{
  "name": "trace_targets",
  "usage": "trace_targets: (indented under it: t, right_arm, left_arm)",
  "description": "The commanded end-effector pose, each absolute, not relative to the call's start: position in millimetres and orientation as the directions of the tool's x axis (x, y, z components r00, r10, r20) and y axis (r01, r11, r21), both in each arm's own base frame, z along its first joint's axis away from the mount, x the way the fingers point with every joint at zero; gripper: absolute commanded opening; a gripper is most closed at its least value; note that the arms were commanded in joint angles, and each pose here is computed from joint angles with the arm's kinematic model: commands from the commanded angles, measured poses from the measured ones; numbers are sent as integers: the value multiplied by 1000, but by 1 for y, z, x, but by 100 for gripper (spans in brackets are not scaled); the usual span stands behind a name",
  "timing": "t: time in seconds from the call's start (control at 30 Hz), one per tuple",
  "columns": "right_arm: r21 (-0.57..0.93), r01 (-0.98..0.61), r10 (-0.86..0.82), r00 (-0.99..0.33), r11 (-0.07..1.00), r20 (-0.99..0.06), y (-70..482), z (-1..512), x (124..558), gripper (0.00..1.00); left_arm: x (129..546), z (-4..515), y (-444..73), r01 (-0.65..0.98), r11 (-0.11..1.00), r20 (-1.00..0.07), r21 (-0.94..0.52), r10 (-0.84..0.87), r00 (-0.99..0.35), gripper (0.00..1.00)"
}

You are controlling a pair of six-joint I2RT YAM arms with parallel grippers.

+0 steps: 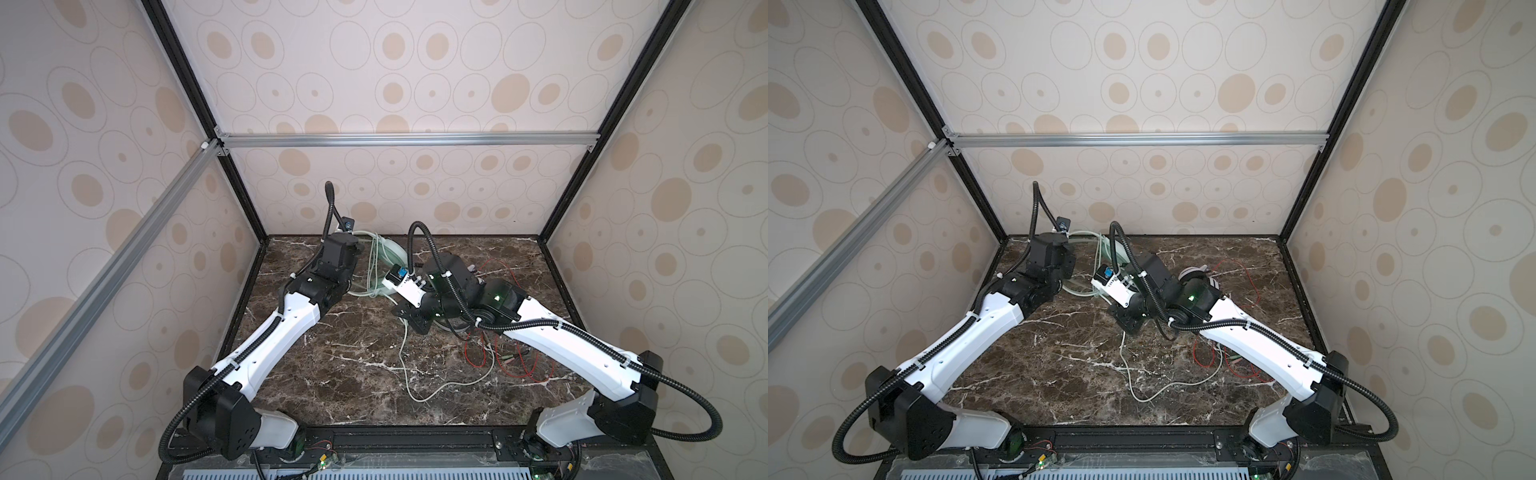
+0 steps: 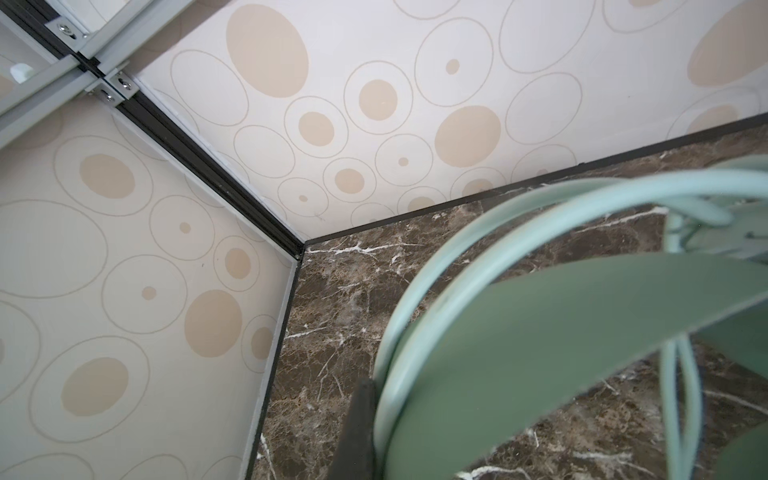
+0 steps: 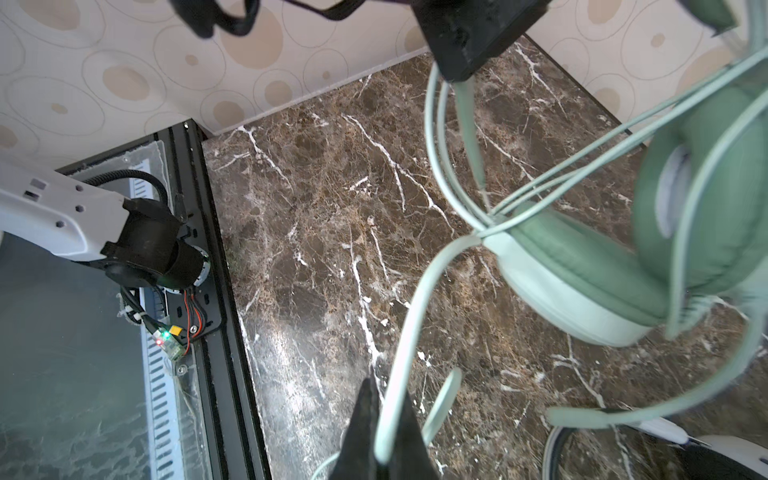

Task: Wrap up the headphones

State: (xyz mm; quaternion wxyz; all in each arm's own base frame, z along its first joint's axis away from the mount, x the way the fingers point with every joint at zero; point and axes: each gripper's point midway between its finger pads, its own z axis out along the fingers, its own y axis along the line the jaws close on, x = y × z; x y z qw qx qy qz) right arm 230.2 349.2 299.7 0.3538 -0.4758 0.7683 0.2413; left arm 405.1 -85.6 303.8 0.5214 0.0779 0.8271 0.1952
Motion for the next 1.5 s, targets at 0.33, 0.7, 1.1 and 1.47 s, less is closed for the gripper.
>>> trace_targets:
  t: [0.33, 0.7, 1.1, 1.47]
  right_arm:
    - [-201, -863, -694, -212, 464, -688, 308, 329, 255, 0]
    - [-359, -781, -759, -213, 511, -615, 292, 347, 285, 0]
    - [-229, -813, -643, -216, 535, -735, 307, 388, 268, 0]
    - [-30, -842, -533, -313, 539, -786, 325, 384, 242, 0]
  left_arm:
    - [390, 320, -75, -92, 872, -819, 480, 408, -403, 0]
    - [378, 319, -75, -68, 864, -801, 498, 429, -418, 0]
    - [362, 348, -56, -190, 834, -820, 517, 420, -389, 0]
    - [361, 354, -55, -215, 846, -843, 489, 394, -366, 0]
